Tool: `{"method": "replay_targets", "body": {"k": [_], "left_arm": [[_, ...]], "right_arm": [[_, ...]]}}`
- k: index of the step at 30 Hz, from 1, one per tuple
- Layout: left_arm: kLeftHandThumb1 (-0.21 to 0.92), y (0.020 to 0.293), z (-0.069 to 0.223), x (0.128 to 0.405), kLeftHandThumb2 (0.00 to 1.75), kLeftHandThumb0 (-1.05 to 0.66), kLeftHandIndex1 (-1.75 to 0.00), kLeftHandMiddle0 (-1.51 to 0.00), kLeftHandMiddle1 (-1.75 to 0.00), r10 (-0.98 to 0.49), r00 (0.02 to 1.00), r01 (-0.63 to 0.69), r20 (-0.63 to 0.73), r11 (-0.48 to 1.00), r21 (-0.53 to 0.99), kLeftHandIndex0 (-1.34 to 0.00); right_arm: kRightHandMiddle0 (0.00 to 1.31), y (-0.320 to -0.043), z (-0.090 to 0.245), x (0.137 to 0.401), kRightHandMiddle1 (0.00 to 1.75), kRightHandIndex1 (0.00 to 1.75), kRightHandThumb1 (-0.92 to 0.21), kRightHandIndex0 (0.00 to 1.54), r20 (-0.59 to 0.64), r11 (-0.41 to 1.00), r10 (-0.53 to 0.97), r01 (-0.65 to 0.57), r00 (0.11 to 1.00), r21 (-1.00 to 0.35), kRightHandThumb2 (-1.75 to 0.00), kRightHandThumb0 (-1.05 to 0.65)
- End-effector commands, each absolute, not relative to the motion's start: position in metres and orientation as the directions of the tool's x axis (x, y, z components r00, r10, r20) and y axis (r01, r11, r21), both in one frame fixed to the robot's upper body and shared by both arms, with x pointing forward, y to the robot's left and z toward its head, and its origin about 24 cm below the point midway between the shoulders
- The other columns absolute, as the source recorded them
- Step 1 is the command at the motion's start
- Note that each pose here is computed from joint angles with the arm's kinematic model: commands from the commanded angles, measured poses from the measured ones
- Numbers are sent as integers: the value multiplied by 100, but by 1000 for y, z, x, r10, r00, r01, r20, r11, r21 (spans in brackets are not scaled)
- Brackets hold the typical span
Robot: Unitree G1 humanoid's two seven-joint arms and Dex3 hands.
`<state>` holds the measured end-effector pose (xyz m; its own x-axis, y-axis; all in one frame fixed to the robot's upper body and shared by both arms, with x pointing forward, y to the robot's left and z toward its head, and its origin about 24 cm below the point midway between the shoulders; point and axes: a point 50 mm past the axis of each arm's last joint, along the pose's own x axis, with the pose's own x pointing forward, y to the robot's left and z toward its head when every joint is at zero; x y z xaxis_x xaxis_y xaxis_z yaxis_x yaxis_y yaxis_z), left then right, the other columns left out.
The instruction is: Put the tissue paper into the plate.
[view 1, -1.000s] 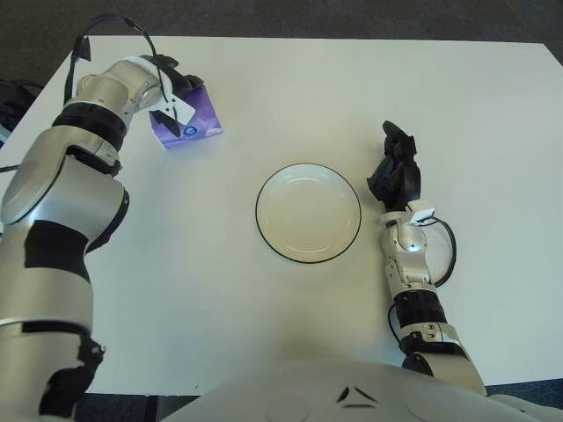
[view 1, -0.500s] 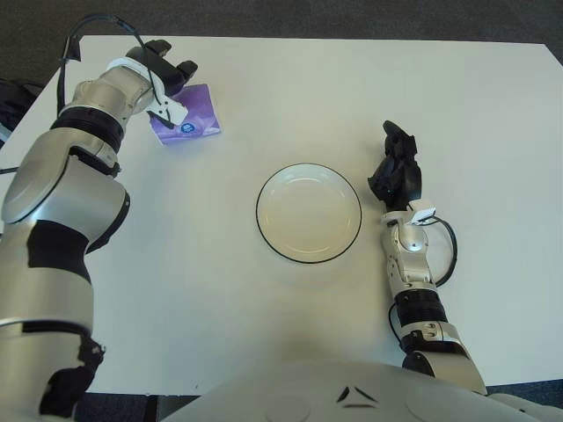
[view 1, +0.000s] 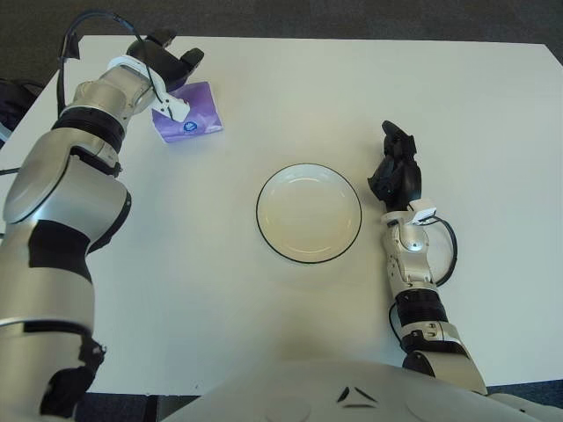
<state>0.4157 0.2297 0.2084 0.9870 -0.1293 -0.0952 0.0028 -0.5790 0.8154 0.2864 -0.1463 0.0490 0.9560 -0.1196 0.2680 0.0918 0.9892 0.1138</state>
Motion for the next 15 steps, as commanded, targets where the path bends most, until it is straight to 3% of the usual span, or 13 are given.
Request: {"method": "replay_targets", "body": {"k": [1,15], "left_arm": [[92,229,208,416,29,-105,0,0,0,-135,988,-13,-74,-555,832,0],[92,225,205,416,35,-105,0,0,0,-151,984,-6,-91,-543,840,0]], "right_arm": [[0,-163,-22,250,68,5,-92,31,-47,974,-184,188,982,123,-96,-48],[0,-164,-22,248,69,5,-92,31,-51,973,-189,194,981,124,-96,-49]]}}
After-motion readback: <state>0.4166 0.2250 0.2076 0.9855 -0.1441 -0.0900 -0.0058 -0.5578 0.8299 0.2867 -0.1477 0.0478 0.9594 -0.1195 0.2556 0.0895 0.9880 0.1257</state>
